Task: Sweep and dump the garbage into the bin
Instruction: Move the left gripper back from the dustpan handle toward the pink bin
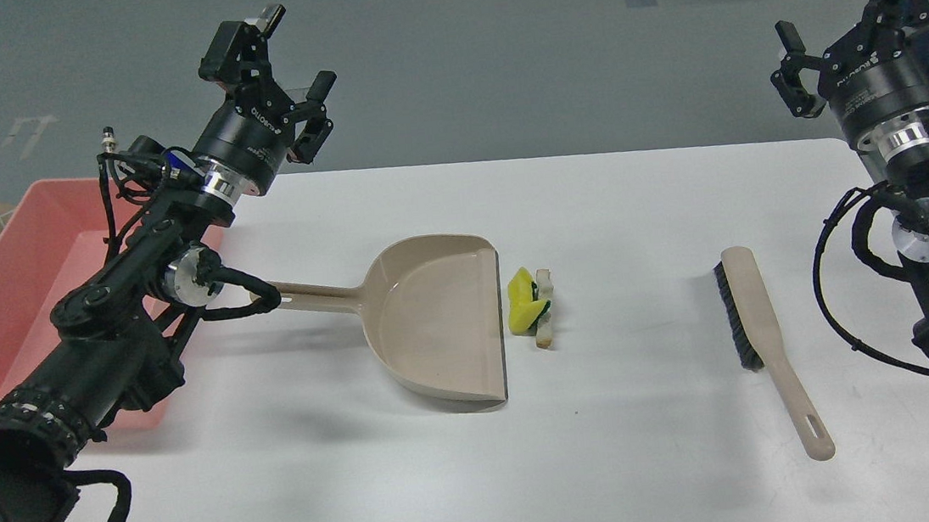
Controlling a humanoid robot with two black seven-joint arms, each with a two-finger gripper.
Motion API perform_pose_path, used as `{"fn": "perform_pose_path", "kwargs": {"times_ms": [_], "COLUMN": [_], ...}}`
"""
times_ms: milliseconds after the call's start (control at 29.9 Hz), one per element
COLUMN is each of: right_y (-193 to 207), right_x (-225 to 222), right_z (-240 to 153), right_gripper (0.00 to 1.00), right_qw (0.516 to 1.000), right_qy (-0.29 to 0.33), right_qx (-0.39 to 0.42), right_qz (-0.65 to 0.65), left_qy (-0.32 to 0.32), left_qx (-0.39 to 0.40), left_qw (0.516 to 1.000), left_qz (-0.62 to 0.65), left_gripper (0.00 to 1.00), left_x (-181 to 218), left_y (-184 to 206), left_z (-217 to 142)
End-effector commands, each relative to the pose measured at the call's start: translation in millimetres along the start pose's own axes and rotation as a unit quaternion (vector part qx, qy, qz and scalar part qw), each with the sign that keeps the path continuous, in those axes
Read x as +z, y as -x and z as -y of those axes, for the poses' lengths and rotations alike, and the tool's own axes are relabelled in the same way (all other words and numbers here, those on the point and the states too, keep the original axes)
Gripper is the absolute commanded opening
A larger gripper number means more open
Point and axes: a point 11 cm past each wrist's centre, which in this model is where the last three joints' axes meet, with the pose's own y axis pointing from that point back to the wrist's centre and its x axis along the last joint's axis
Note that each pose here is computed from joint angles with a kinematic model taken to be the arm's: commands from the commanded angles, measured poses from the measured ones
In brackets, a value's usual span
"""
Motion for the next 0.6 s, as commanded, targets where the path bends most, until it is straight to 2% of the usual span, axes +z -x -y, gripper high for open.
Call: {"fn": "perform_pose_path", "kwargs": {"times_ms": [0,234,568], "right_y": [-1,-21,-17], "right_x": [2,-11,-10], "right_z": [-3,-8,-8], "right_gripper": [1.00,1.00,1.00], "right_qw": [1.000,1.000,1.000], "right_qy": [-0.002,0.000,-0.001], "right_qx": [-0.001,0.015,0.010], "right_qz": [0.000,-0.024,-0.020], "left_qy": [-0.039,-0.009,0.000], "left_qx": [-0.001,-0.003,-0.004], "left_qw": [0.999,1.000,1.000], "left_qz": [0.000,0.003,-0.001], "left_gripper": [0.98,0.98,0.98], "left_x": [-8,2,3], "left_y": [1,1,3], "left_z": [1,2,3]}}
